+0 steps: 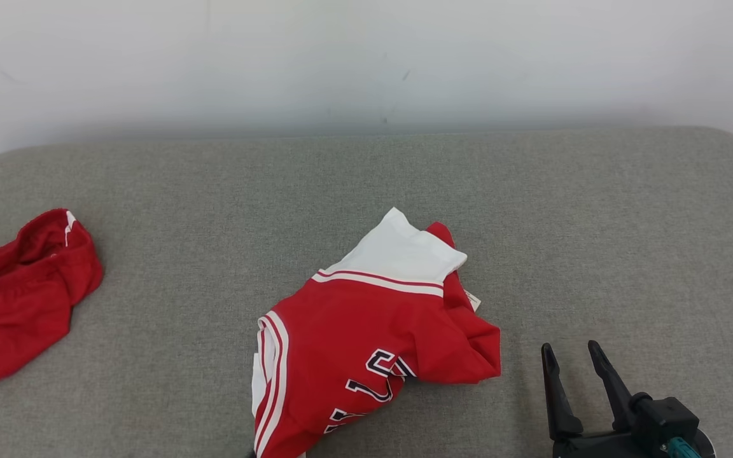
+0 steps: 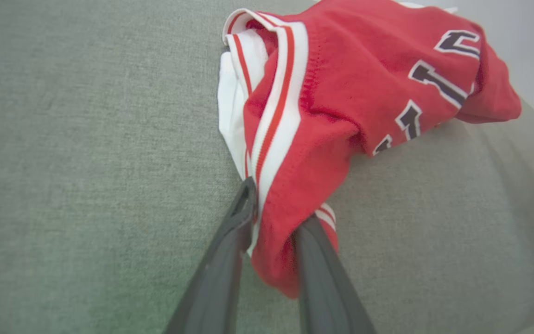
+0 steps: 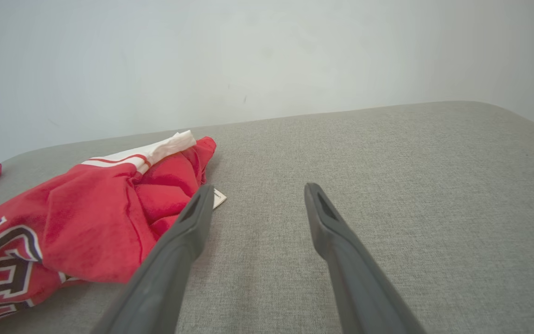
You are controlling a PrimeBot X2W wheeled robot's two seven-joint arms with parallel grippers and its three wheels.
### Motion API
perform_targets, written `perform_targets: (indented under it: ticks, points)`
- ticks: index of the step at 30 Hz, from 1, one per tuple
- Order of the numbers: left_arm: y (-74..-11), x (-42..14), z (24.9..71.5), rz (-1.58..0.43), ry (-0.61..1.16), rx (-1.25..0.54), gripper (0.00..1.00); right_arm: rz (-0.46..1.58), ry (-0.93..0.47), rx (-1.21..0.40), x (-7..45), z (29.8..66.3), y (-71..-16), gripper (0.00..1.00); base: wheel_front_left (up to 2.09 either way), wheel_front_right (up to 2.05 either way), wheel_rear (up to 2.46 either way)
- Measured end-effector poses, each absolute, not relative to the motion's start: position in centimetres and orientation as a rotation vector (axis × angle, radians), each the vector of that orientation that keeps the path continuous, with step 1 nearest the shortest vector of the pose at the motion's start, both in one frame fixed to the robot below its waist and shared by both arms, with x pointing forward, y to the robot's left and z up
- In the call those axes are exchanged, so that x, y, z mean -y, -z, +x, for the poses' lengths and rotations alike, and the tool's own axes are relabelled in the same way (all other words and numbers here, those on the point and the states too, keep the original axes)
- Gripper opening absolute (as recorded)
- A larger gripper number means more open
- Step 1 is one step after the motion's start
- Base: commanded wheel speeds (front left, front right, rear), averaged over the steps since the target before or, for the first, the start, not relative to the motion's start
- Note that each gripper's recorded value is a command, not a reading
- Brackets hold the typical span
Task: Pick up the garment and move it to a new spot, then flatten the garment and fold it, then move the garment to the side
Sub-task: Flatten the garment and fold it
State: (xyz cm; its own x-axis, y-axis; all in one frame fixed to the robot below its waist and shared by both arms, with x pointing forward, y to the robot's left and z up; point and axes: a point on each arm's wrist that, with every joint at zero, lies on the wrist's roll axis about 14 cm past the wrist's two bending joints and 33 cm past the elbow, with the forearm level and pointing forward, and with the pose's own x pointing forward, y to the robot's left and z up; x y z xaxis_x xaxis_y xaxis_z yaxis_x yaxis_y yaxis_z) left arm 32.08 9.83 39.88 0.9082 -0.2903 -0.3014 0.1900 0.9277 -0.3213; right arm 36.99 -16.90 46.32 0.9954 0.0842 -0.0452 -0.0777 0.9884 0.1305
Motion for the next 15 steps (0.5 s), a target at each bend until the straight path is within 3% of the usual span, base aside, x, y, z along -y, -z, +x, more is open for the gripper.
perform_targets:
  ticks: [15]
  points:
    - [-48.6, -11.9, 38.1, -0.195, 0.299, -0.078, 1.0, 0.139, -0.048, -0.05, 17.9, 36.4, -46.3, 1.0, 0.0, 0.0, 0.0]
